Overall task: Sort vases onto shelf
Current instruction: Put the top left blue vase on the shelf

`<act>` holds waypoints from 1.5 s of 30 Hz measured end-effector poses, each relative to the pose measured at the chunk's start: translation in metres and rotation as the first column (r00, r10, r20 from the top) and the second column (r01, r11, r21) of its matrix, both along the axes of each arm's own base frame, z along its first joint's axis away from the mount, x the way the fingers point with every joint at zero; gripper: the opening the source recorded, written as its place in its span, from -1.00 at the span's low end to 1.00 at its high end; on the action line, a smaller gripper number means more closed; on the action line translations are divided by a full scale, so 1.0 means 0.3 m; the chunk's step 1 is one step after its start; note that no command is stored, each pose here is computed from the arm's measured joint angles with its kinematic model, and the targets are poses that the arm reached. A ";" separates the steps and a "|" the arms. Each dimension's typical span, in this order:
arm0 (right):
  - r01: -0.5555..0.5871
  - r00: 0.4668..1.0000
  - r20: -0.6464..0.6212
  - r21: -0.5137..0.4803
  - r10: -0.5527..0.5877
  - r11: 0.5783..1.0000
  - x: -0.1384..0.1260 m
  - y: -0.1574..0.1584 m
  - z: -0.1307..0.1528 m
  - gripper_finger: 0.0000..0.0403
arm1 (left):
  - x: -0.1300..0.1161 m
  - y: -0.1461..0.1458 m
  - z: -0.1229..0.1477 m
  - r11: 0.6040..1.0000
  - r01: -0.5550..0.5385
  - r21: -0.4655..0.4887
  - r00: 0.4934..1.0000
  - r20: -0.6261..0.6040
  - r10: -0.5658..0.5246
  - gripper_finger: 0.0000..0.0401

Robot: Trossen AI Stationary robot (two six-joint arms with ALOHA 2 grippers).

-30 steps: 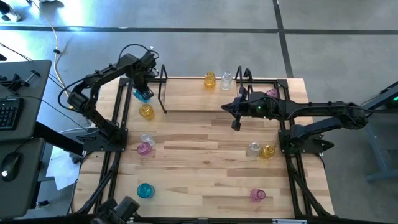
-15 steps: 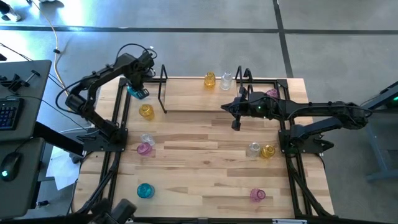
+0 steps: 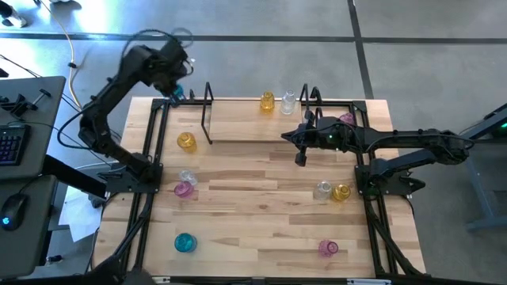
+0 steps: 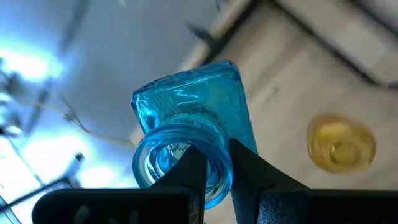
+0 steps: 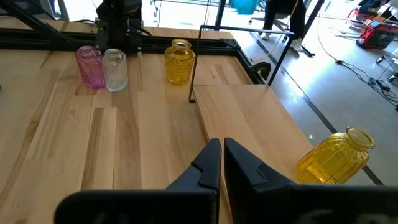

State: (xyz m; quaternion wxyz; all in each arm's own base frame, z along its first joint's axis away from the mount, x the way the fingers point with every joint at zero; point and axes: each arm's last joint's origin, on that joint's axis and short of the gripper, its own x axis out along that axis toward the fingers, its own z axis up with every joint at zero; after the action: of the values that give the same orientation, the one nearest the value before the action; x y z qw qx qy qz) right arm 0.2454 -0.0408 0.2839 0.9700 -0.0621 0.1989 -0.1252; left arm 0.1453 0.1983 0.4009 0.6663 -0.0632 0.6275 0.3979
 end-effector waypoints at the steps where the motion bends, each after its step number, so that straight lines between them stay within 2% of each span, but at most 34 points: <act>1: 0.000 1.000 0.000 0.000 0.000 1.000 0.000 0.000 0.000 -1.00 | 0.002 -0.011 0.040 0.999 0.008 0.036 1.000 0.029 -0.009 -0.85; 4: 0.001 1.000 0.002 0.004 -0.001 1.000 0.000 0.000 0.000 -1.00 | 0.008 -0.048 0.142 0.993 0.033 0.114 0.990 0.129 -0.048 -0.85; 7: 0.007 1.000 0.006 0.018 -0.007 1.000 0.000 0.000 0.000 -1.00 | 0.021 -0.082 0.207 0.988 0.045 0.145 0.965 0.248 -0.081 -0.85; 12: 0.009 1.000 0.004 0.024 -0.009 1.000 0.000 0.000 -0.001 -1.00 | 0.078 -0.125 0.229 0.995 0.070 0.071 0.906 0.412 -0.093 -0.85; 15: 0.010 1.000 0.006 0.029 -0.010 1.000 0.000 0.001 -0.001 -1.00 | 0.138 -0.143 0.209 0.991 0.134 0.009 0.888 0.443 -0.124 -0.85; 21: -0.003 1.000 0.007 0.042 0.002 0.999 0.006 0.015 -0.004 -1.00 | 0.313 -0.120 0.115 0.978 0.193 -0.073 0.894 0.424 -0.145 -0.85; 25: -0.030 1.000 -0.006 0.043 0.030 0.999 0.022 0.036 -0.017 -1.00 | 0.439 -0.069 -0.008 0.959 0.194 -0.205 0.921 0.374 -0.107 -0.85; 32: -0.057 0.998 -0.025 0.046 0.058 0.997 0.040 0.059 -0.035 -1.00 | 0.609 -0.041 -0.202 0.923 0.231 -0.309 0.955 0.251 -0.155 -0.85; 37: -0.056 0.998 -0.030 0.046 0.057 0.997 0.040 0.058 -0.037 -1.00 | 0.676 -0.040 -0.286 0.904 0.216 -0.369 0.962 0.239 -0.133 -0.85; 45: -0.056 0.998 -0.029 0.046 0.057 0.997 0.040 0.058 -0.037 -1.00 | 0.710 -0.014 -0.350 0.908 0.134 -0.398 0.973 0.226 -0.045 -0.84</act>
State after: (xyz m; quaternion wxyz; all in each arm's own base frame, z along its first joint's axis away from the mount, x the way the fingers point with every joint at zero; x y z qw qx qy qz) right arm 0.2573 -0.0232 0.2730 0.9712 -0.0476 0.2147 -0.0921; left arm 0.3583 0.1941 0.2960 0.7187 -0.2147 0.6247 0.2170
